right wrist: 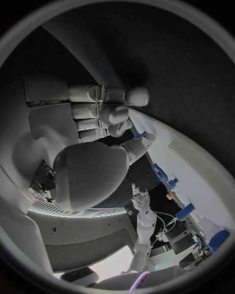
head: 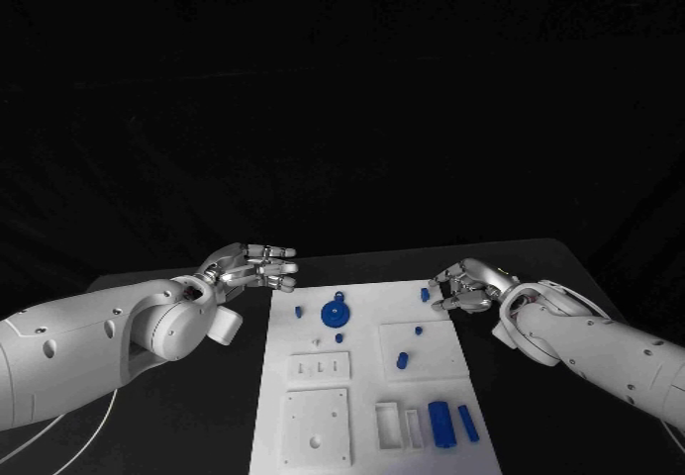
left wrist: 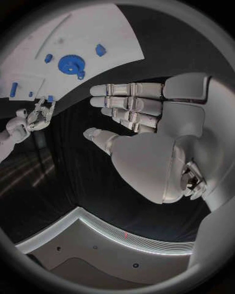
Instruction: Assemble the parts on the task board
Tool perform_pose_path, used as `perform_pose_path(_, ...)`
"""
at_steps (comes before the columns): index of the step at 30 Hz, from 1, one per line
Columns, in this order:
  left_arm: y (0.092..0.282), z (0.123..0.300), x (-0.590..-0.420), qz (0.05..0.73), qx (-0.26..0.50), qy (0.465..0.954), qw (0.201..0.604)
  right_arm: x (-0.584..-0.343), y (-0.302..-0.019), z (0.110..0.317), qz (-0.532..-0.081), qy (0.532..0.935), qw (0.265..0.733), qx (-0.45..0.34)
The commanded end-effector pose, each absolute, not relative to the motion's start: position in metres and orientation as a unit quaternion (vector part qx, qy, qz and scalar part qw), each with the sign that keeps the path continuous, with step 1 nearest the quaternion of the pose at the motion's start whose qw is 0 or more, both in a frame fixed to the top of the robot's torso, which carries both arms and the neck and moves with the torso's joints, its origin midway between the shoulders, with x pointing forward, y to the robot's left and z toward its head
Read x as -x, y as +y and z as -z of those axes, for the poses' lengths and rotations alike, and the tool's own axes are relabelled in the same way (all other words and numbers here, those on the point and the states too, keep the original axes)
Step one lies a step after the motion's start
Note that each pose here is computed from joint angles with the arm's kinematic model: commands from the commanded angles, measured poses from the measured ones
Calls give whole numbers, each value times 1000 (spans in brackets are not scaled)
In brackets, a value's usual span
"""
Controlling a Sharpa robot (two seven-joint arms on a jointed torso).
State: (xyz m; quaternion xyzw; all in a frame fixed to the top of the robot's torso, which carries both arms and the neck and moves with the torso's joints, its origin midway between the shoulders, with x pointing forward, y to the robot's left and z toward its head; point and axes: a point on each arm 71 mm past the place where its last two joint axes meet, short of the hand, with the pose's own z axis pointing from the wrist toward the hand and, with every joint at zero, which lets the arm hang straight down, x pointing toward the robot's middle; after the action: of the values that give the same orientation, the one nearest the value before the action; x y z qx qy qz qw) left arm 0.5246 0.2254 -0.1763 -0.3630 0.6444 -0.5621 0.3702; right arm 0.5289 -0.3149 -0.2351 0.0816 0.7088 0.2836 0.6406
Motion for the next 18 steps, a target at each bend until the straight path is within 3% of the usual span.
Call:
perform_pose_path(1,223,175,-524,572,357,642,366,-529,-310,239,-295,716,629,-75)
perform_pose_path(18,222,175,-524,572,357,642,365,-533,-296,247,-303,719,620,-82)
